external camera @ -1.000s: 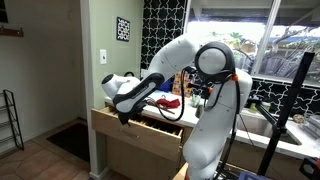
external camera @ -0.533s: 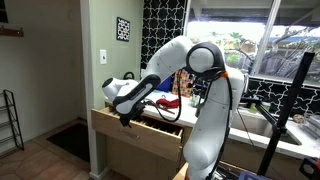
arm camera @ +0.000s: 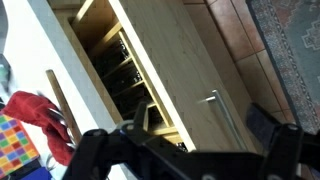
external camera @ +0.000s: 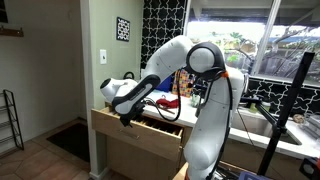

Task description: Close the open drawer.

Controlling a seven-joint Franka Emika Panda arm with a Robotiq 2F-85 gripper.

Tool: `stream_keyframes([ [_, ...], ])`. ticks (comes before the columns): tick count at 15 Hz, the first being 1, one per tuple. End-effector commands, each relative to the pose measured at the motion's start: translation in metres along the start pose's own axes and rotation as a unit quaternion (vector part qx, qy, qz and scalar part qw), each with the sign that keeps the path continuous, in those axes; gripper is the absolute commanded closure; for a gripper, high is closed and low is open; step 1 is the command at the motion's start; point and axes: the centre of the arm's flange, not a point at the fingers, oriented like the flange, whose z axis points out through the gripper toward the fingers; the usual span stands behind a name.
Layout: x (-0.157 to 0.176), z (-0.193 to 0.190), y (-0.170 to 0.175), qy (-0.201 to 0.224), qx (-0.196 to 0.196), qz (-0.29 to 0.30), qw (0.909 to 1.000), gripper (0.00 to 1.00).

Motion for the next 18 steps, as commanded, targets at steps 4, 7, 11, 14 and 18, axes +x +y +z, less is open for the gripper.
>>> stream_keyframes([
  [4, 0.001, 0.041, -0.043, 0.009, -0.119, -0.069, 0.9905, 0.0],
  [7, 0.001, 0.058, -0.065, 0.038, -0.138, -0.08, 0.9864, 0.0],
  [11, 0.007, 0.082, -0.099, 0.061, -0.14, -0.074, 0.9855, 0.0],
  [14, -0.003, 0.073, -0.086, 0.051, -0.141, -0.082, 0.9853, 0.0],
  [18, 0.0, 0.068, -0.082, 0.054, -0.14, -0.077, 0.9857, 0.0],
])
